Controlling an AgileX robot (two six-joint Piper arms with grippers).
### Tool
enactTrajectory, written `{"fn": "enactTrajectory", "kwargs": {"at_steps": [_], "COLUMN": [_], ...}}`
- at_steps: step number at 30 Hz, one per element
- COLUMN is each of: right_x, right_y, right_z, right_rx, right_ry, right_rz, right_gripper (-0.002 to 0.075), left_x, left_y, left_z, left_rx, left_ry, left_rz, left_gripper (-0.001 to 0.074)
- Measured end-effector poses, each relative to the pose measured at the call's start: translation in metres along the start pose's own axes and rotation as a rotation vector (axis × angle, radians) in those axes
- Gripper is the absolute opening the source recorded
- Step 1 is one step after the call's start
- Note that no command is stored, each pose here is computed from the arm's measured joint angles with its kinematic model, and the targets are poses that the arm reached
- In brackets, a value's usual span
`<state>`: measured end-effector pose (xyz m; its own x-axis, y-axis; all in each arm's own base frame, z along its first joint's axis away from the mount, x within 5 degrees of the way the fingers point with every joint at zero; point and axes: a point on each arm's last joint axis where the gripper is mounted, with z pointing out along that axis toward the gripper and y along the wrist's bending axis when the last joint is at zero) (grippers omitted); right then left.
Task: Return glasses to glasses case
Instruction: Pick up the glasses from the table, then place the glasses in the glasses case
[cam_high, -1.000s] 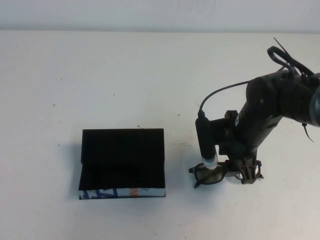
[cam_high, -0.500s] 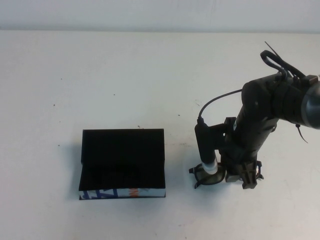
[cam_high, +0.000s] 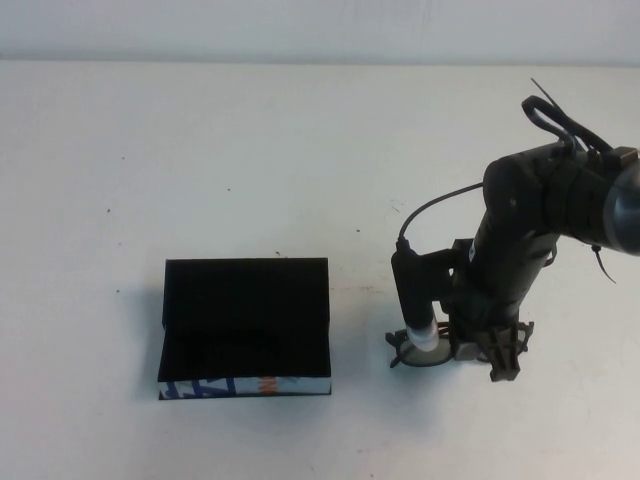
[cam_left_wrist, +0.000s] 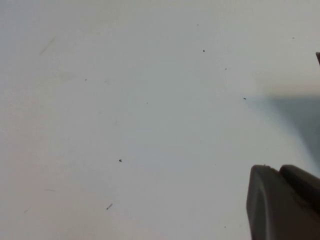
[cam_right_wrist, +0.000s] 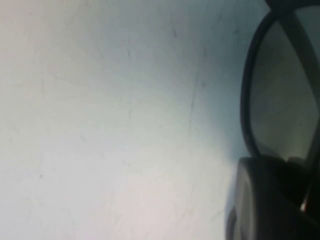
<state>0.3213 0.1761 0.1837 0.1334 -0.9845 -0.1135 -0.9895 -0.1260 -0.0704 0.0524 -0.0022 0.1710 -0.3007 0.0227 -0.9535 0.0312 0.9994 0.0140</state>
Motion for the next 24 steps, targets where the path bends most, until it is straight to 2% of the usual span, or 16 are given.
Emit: {"fn": "enactTrajectory", "kwargs": {"at_steps": [5, 8, 13, 16, 24], "right_x": [-0.002, -0.019, -0.073, -0.107, -0.173], "right_y": [0.003, 0.006, 0.007, 0.008, 0.008], "right_z": [-0.011, -0.031, -0.072, -0.081, -0.052], "right_rx": [-0.033, -0.036, 0.025, 0.056, 0.022], "right_ry": [0.012, 0.012, -0.053, -0.097, -0.143], "right_rz": [0.017, 0.023, -0.043, -0.053, -0.047], "right_gripper": [0.0069, 0.0069, 0.0069, 0.0069, 0.0069], "left_x": [0.0, 0.0, 0.0, 0.0, 0.0], "left_y": [0.0, 0.0, 0.0, 0.0, 0.0], "left_z": [0.0, 0.0, 0.0, 0.0, 0.0], "left_rx": [0.0, 0.0, 0.0, 0.0, 0.0], "left_ry": [0.0, 0.0, 0.0, 0.0, 0.0], "left_rz": [0.0, 0.0, 0.0, 0.0, 0.0], "left_gripper": [-0.0001, -0.0001, -0.0001, -0.0001, -0.0001]}}
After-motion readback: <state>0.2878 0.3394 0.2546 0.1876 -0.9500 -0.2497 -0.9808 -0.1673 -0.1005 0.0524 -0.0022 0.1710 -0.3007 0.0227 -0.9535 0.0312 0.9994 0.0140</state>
